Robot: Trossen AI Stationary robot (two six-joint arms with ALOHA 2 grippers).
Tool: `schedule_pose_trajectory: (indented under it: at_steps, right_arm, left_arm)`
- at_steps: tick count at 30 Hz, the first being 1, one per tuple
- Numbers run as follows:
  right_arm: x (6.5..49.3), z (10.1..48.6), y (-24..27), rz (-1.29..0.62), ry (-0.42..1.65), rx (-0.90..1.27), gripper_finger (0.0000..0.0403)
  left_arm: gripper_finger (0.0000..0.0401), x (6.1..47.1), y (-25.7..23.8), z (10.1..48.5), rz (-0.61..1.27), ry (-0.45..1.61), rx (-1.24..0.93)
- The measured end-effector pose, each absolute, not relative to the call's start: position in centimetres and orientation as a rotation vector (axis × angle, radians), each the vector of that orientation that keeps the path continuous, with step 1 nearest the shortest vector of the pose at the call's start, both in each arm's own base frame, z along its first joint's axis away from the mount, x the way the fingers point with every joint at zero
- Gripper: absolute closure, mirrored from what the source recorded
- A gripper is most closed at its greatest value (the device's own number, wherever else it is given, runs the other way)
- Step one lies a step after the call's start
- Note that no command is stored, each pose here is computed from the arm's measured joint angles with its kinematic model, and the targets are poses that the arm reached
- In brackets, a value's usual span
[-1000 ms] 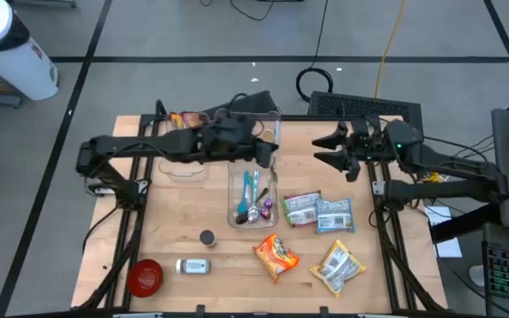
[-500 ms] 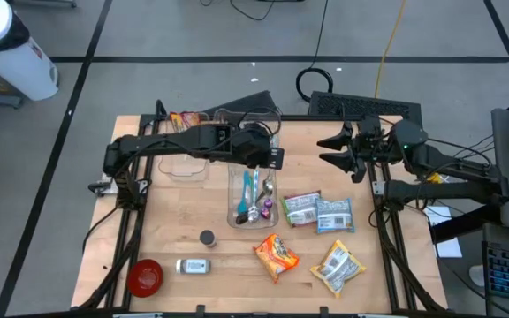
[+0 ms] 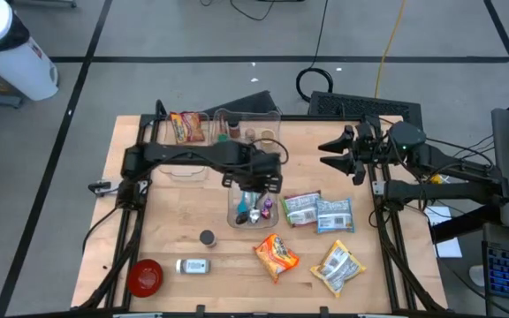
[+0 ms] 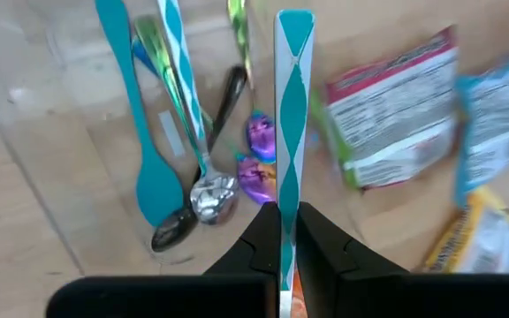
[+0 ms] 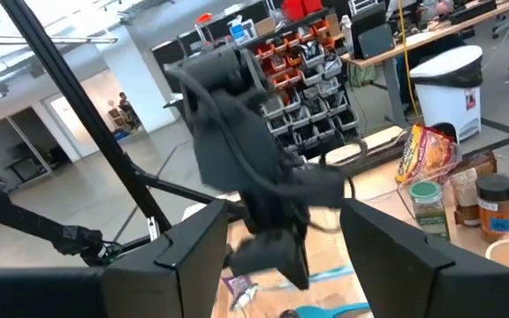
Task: Pick & Place Food Item
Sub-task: Put the white blue spoon into the bottom right transparent bin
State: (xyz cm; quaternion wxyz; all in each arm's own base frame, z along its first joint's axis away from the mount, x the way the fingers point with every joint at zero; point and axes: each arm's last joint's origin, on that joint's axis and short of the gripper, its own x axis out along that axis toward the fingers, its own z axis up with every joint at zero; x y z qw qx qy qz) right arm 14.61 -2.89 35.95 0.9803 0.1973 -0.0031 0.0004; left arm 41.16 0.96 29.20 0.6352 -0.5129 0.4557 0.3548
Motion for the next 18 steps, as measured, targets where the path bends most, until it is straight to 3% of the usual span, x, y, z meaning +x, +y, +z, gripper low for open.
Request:
schedule_pose_trajectory:
  at_steps: [7,18]
  right_arm:
    - [14.3,35.8,-2.5,0.021,0.012,0.407,0.0192]
    - [14.3,35.4,-1.8,0.054,0.063,0.406,0.0193]
  left_arm:
    - [0.0384,42.6,1.7,25.7,0.860,1.132,-1.195]
    - [0.0385,43.1,4.5,23.4,0.951,1.148,-1.181]
